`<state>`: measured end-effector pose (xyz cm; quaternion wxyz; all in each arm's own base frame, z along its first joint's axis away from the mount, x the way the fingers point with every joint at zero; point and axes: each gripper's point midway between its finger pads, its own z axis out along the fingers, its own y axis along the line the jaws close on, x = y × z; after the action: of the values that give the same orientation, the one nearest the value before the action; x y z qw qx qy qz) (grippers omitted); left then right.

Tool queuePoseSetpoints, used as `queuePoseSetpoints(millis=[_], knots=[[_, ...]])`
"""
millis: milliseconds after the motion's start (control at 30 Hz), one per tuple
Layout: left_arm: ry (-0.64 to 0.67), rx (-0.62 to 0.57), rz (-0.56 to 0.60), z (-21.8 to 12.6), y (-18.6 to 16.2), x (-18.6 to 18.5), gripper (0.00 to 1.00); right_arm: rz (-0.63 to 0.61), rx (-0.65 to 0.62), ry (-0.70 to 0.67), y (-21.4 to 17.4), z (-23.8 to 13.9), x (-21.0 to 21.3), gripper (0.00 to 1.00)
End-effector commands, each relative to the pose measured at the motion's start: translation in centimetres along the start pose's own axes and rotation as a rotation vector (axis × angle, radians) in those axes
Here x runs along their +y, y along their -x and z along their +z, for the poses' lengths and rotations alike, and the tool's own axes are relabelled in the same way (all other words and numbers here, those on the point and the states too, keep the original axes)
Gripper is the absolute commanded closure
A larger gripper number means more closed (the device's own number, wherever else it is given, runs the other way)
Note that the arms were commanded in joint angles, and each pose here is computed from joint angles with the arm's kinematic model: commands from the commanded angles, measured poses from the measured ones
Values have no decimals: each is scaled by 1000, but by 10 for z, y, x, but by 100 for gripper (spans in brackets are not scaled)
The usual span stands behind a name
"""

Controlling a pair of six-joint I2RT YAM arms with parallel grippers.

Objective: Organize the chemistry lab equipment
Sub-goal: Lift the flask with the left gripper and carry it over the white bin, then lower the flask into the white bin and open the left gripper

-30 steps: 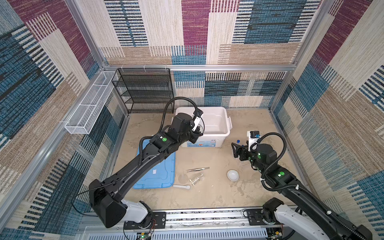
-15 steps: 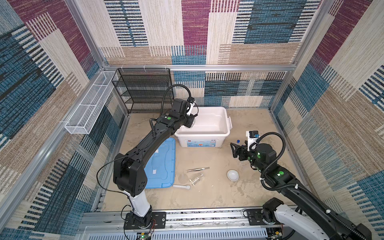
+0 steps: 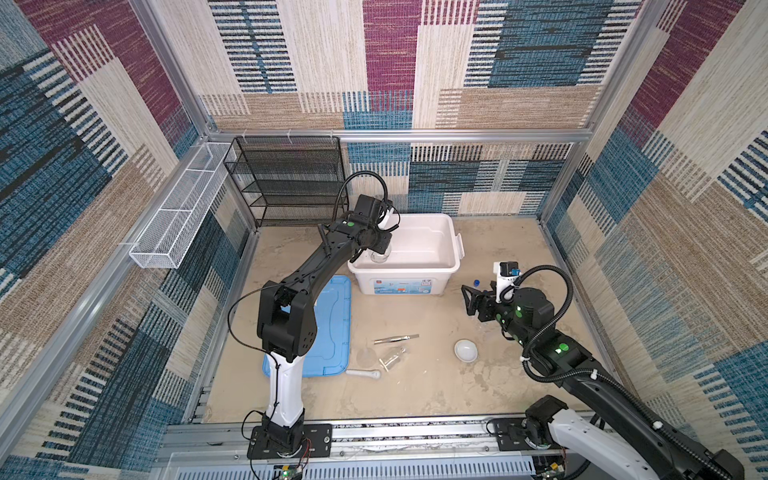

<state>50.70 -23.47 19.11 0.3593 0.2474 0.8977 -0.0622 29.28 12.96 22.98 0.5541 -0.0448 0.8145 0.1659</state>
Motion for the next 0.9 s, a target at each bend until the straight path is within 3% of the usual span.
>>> queuePoseSetpoints(millis=[0,867], knots=[[0,-6,-15,5,3,2,86,14,-22,-2,4,1,0,9],[108,-47,-125,58,2,35,87,13,-14,-18,0,2,-3,9]])
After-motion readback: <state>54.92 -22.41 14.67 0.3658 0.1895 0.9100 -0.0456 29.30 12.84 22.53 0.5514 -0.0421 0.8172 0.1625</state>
